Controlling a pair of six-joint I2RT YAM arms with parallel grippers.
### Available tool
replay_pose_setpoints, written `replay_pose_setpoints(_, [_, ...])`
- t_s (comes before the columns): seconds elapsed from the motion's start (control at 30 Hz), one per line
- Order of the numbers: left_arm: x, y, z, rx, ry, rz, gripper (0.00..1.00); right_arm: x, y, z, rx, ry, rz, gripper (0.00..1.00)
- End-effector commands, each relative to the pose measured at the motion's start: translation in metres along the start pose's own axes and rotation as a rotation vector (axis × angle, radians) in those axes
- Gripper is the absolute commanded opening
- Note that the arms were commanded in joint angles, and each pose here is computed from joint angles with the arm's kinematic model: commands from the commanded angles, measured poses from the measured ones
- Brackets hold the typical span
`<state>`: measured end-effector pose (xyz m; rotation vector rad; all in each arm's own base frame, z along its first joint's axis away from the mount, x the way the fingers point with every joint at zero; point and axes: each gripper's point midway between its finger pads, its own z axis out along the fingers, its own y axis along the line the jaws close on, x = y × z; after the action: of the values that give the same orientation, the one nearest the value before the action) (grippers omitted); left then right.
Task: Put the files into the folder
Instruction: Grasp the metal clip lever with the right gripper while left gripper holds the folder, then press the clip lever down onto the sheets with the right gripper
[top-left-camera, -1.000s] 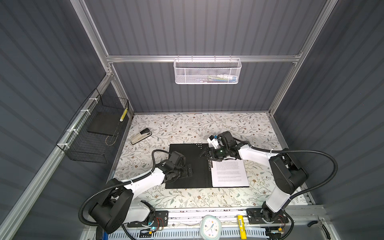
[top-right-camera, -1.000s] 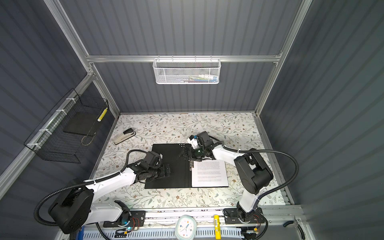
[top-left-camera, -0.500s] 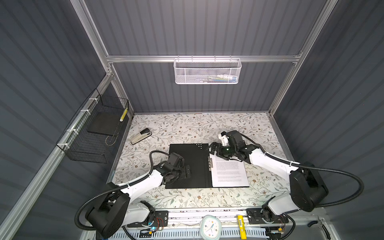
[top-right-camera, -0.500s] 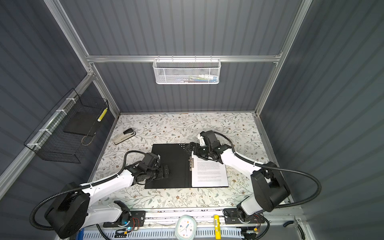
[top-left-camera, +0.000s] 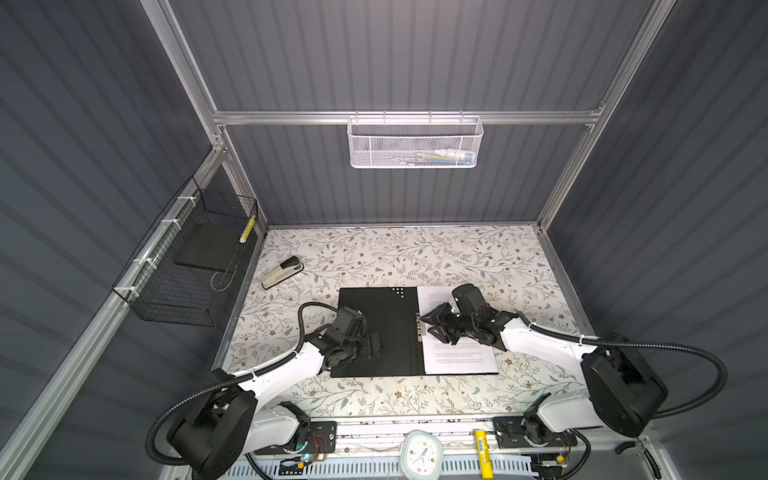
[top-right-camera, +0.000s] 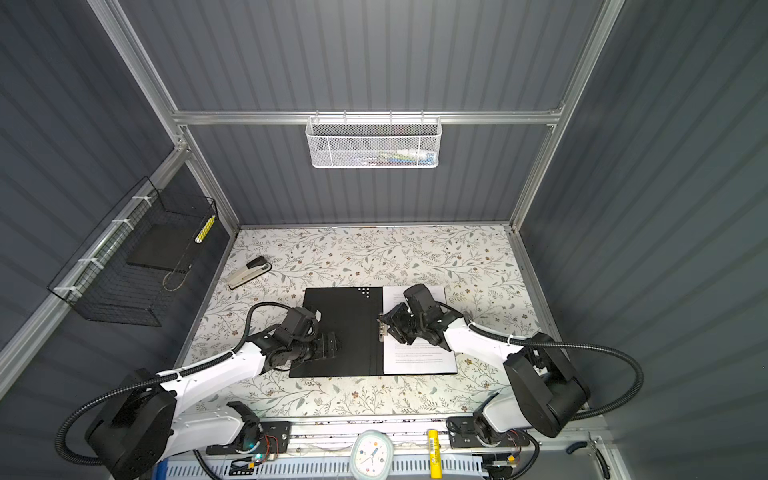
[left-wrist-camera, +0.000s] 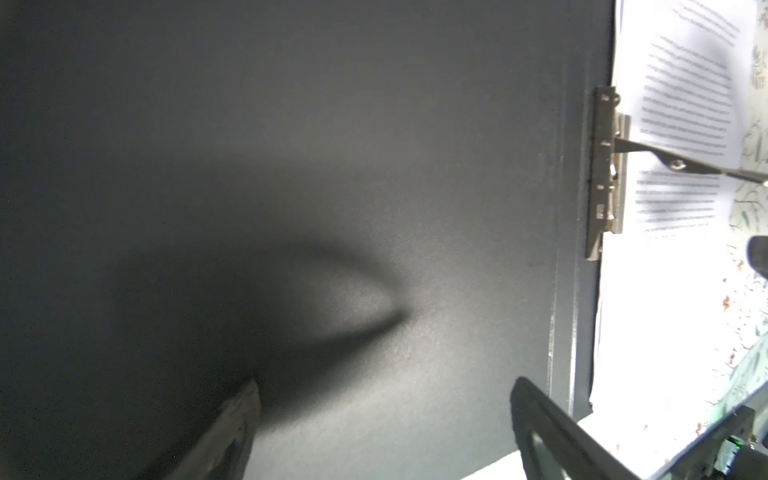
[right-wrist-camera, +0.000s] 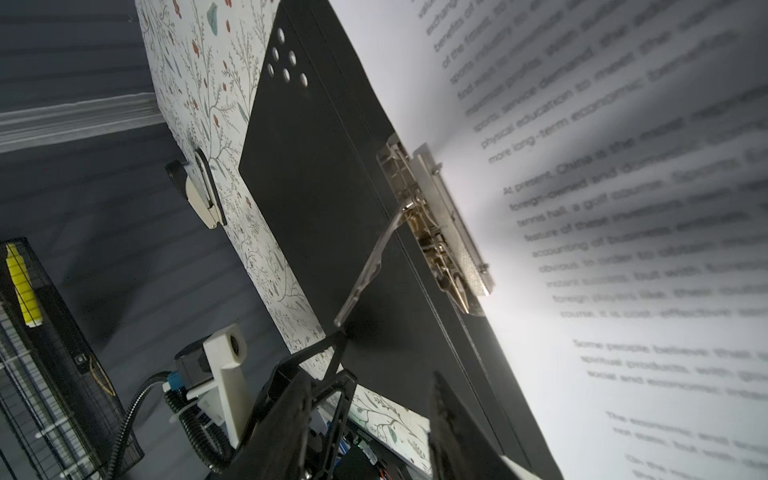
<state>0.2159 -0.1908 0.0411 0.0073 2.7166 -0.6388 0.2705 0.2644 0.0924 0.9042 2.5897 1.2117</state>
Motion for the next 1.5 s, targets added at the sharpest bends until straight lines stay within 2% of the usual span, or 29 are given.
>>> replay_pose_setpoints(0.0, [0.008,0.001,0.002,0.021,0.024,0.029,0.95,-0.007,0.016,-0.001,-0.022,-0.049,0.064,0.45])
replay_pose_setpoints(0.07, [0.008,0.000,0.001,0.029,0.024,0.034,0.95,-0.007,0.016,0.004,-0.020,-0.046,0.081,0.39])
replay_pose_setpoints(0.5, [0.011,-0.003,0.001,0.059,0.021,0.043,0.95,-0.005,0.012,0.029,0.019,-0.015,0.133,0.33])
replay_pose_setpoints(0.97, [0.013,-0.001,0.002,0.061,0.024,0.044,0.95,-0.008,0.006,0.033,0.027,-0.021,0.155,0.22])
replay_pose_setpoints(1.47, [0.015,0.000,0.000,0.064,0.019,0.040,0.95,-0.011,0.001,0.037,0.027,-0.016,0.175,0.18])
